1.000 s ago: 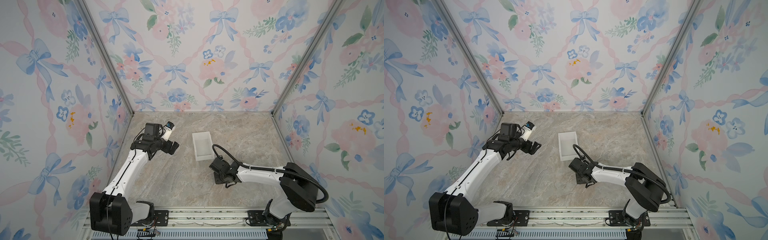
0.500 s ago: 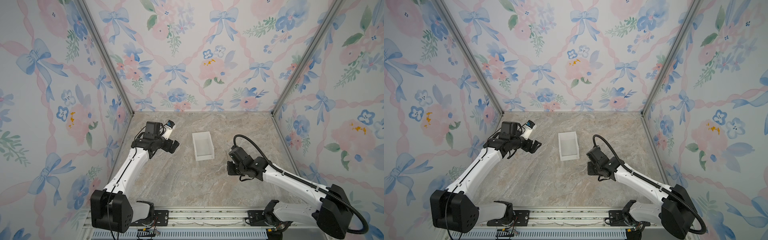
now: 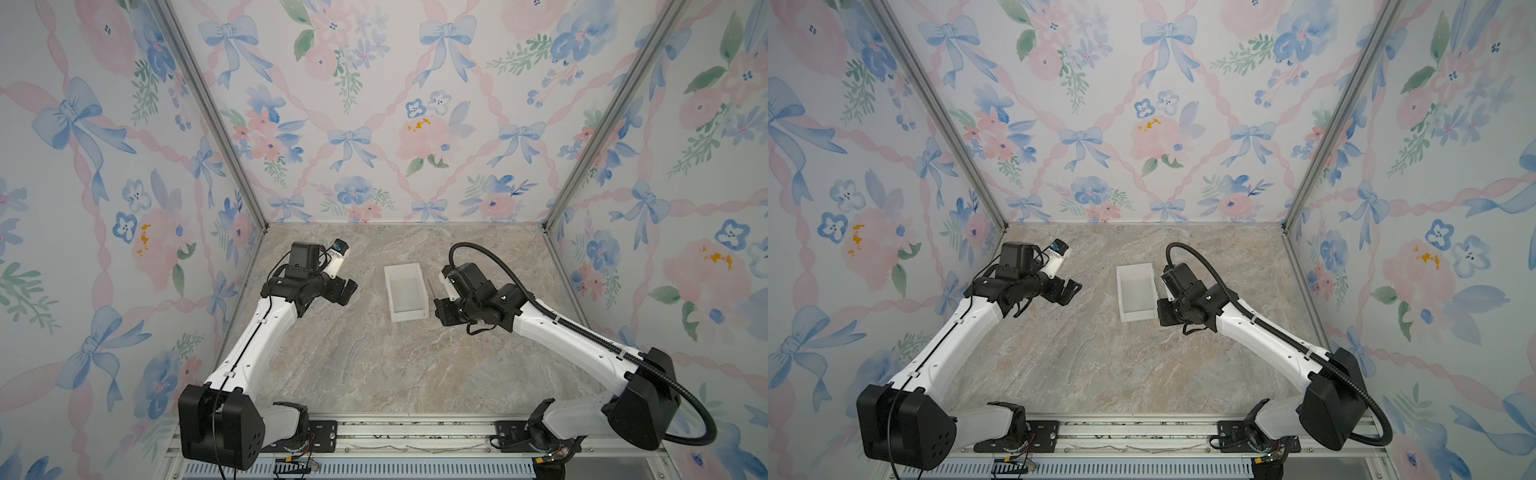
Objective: Put the screwdriver in the bin
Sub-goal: Place the screwdriver into the bin.
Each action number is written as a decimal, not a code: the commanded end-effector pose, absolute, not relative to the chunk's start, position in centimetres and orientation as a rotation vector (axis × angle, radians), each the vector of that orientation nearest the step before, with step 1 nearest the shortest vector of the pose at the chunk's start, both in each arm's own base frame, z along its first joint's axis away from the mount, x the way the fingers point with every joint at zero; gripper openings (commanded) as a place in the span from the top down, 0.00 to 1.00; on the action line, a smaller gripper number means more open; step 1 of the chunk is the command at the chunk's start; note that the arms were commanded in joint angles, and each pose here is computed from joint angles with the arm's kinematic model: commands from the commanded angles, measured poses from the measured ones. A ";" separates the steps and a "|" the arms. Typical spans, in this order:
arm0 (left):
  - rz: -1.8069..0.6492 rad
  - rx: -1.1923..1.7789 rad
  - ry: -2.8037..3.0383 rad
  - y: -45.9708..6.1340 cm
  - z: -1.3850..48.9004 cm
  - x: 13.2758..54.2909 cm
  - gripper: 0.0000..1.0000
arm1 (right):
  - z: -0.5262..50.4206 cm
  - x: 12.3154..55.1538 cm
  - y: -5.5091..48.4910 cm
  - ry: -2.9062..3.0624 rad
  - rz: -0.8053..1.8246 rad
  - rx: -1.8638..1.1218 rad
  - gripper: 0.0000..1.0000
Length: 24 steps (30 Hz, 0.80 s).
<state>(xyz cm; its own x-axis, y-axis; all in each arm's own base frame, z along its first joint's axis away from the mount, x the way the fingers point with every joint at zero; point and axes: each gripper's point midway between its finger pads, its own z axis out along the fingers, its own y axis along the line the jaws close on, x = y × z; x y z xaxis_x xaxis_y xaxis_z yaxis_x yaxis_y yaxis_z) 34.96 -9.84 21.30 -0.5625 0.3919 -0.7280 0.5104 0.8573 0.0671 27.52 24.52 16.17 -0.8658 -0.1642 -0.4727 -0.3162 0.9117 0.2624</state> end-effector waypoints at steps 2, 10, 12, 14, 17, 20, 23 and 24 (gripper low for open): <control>-0.159 0.652 2.222 -9.4 22.0 34.2 0.02 | 16.0 29.1 26.4 2.623 0.481 -0.401 0.84; -0.159 0.643 2.219 -9.4 22.1 34.1 0.02 | 12.9 31.9 29.4 2.679 0.453 -0.423 0.85; -0.158 0.641 2.219 -9.3 22.1 34.0 0.02 | 12.2 32.5 30.0 2.689 0.441 -0.430 0.85; -0.158 0.641 2.217 -9.4 22.2 34.0 0.02 | 11.6 32.9 30.5 2.700 0.426 -0.441 0.85; -0.154 0.641 2.219 -9.3 22.1 34.0 0.02 | 10.9 33.4 31.2 2.710 0.410 -0.454 0.86; -0.152 0.643 2.218 -9.3 22.1 34.0 0.02 | 10.6 34.0 31.9 2.711 0.399 -0.461 0.86; -0.156 0.643 2.221 -9.3 22.0 33.9 0.02 | 10.0 34.5 32.3 2.720 0.388 -0.463 0.85; -0.159 0.645 2.220 -9.4 22.0 33.9 0.02 | 9.9 34.7 32.5 2.723 0.386 -0.464 0.85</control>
<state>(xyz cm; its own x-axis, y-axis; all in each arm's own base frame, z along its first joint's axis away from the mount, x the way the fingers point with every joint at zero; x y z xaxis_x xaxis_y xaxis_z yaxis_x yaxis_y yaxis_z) 34.59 -9.38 22.47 -0.5400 0.3898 -0.7460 0.4931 0.8648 0.0949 34.33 31.88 9.93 -0.8911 -0.2450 -0.3821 -0.3456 0.9119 0.2213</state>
